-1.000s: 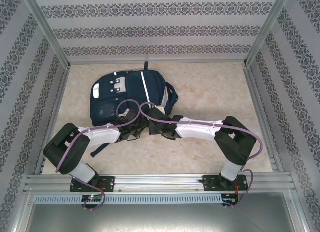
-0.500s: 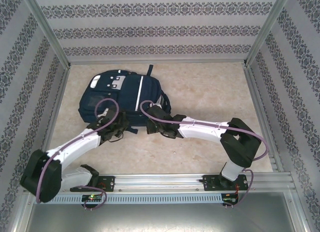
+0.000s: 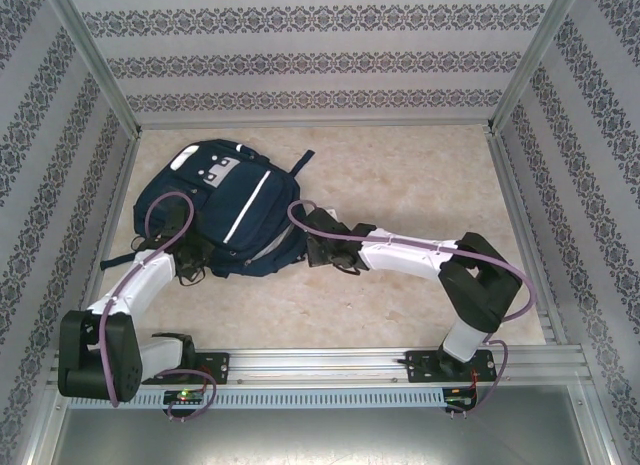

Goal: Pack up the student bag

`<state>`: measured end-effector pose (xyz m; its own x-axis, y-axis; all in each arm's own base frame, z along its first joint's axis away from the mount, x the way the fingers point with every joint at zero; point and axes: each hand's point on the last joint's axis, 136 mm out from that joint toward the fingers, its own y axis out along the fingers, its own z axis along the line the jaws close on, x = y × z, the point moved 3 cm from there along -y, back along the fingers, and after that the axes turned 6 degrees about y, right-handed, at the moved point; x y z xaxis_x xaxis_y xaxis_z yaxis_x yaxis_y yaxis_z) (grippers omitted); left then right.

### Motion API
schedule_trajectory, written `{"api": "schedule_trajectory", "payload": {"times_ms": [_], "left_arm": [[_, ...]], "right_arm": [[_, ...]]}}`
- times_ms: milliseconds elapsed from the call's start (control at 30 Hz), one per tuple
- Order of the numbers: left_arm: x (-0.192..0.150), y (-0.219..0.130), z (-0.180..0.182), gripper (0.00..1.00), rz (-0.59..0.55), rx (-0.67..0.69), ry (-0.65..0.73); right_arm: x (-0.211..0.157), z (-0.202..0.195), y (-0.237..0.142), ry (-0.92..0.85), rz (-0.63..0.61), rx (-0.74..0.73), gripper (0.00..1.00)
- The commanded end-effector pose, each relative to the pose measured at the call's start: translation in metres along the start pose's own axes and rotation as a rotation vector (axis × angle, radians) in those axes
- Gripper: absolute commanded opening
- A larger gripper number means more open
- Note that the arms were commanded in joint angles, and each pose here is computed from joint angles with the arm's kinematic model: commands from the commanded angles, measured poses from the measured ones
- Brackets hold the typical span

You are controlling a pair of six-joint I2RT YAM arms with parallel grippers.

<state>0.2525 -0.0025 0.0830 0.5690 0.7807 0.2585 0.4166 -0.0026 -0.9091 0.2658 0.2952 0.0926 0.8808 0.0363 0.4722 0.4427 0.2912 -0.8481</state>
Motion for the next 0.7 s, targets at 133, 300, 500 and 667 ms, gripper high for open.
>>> {"api": "schedule_trajectory", "payload": {"times_ms": [133,300,500,667], "left_arm": [[0.001,-0.013,-0.022,0.0,-0.013,-0.149,0.016],[-0.014,-0.021,-0.027,0.0,0.005,-0.198,0.0],[-0.029,-0.029,-0.038,0.0,0.021,-0.253,0.001],[-0.041,-0.037,-0.049,0.0,0.025,-0.272,0.045]], "right_arm": [[0.003,0.04,-0.007,-0.056,-0.004,0.067,0.09],[0.005,0.065,-0.013,-0.07,-0.005,0.103,0.18],[0.001,0.088,-0.021,-0.038,-0.008,0.17,0.27],[-0.007,0.083,-0.024,0.023,-0.017,0.072,0.29]]}}
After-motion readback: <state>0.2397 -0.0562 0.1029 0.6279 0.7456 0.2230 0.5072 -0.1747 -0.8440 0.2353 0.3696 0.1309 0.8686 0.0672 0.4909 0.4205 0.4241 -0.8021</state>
